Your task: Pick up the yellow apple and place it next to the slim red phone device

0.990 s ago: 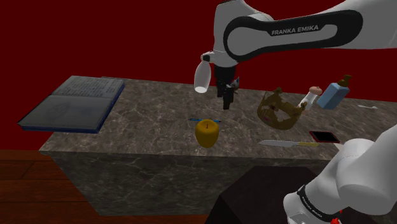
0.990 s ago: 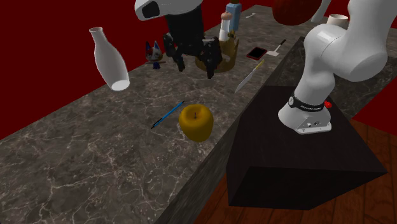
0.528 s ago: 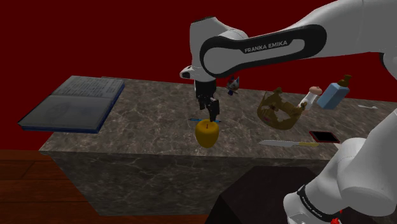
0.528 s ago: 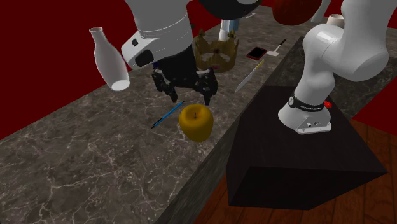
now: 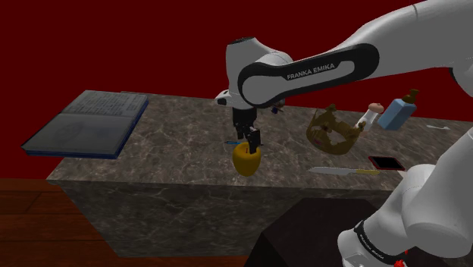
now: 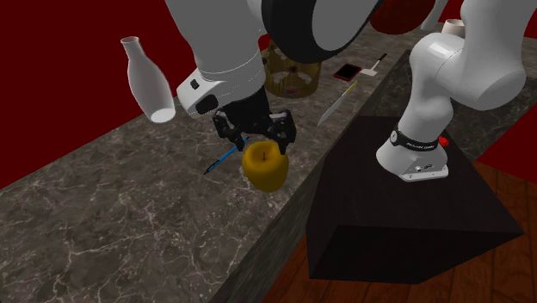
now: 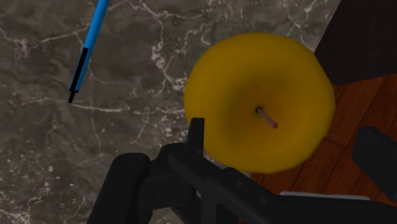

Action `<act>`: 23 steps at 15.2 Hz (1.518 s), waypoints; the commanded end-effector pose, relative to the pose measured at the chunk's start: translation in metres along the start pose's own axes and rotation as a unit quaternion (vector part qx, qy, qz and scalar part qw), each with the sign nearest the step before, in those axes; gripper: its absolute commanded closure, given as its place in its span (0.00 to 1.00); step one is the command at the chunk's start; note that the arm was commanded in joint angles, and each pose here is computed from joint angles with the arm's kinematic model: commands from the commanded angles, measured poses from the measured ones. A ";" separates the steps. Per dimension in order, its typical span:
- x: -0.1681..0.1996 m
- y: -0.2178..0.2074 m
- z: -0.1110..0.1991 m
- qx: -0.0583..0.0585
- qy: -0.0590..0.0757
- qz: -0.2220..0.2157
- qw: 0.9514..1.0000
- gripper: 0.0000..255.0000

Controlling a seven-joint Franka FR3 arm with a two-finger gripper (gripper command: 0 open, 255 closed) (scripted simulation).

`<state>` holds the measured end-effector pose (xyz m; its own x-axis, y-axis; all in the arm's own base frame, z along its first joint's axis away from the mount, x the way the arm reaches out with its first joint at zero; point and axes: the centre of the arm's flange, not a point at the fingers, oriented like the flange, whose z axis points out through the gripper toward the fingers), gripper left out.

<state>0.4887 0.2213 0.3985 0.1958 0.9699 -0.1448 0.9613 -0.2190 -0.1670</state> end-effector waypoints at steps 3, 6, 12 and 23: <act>0.000 0.000 0.002 0.000 0.000 0.000 1.000 0.00; 0.000 0.000 0.002 0.000 0.000 0.000 1.000 0.00; 0.000 0.000 0.002 0.000 0.000 0.000 1.000 1.00; -0.006 -0.006 -0.034 0.000 0.000 0.000 1.000 1.00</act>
<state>0.4875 0.2212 0.4277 0.1958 0.9700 -0.1444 0.9615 -0.2188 -0.1665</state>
